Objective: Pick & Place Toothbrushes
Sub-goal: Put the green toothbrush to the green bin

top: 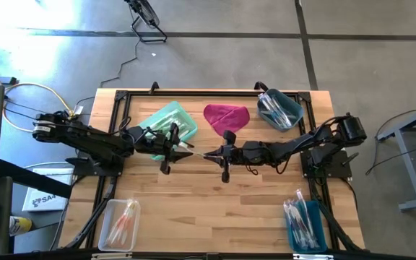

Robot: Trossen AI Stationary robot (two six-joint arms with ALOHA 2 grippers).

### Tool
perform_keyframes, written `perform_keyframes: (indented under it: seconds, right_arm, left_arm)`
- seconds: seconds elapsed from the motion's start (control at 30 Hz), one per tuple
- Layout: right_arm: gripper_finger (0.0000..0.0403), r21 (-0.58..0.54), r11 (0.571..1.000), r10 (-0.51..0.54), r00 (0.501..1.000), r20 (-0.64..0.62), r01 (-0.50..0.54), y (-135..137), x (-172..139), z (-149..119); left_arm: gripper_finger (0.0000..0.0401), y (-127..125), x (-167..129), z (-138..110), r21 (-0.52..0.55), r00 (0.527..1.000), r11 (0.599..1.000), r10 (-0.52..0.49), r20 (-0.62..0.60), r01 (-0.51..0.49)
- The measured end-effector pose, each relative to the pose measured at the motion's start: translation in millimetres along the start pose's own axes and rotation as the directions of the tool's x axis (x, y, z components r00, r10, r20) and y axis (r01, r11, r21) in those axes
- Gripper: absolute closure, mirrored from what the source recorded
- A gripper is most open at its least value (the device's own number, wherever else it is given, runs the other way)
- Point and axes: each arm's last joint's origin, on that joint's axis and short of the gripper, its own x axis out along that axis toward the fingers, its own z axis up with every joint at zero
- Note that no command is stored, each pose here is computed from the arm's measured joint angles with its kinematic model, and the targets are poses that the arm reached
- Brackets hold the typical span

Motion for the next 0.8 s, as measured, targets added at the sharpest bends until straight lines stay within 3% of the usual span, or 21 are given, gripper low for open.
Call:
perform_keyframes:
  seconds: [0.4, 0.67, 0.8]
  right_arm:
    - [0.0390, 0.000, 1.000, 0.000, 1.000, 0.000, 0.000, -0.1, 0.0, 0.0]
    - [0.0390, 0.001, 1.000, -0.001, 1.000, -0.001, 0.001, -0.2, 0.0, -0.1]
    - [0.0390, 0.001, 1.000, -0.003, 1.000, -0.002, 0.003, -0.2, 0.0, -0.1]
  left_arm:
    - [0.0292, 0.1, 0.0, -0.5, -0.001, 1.000, 1.000, 0.002, -0.006, -0.002]
    - [0.0375, 0.0, -0.1, -0.7, -0.001, 1.000, 1.000, 0.002, -0.008, -0.002]
    - [0.0392, 0.0, -0.1, -0.6, -0.001, 1.000, 1.000, 0.002, -0.007, -0.002]
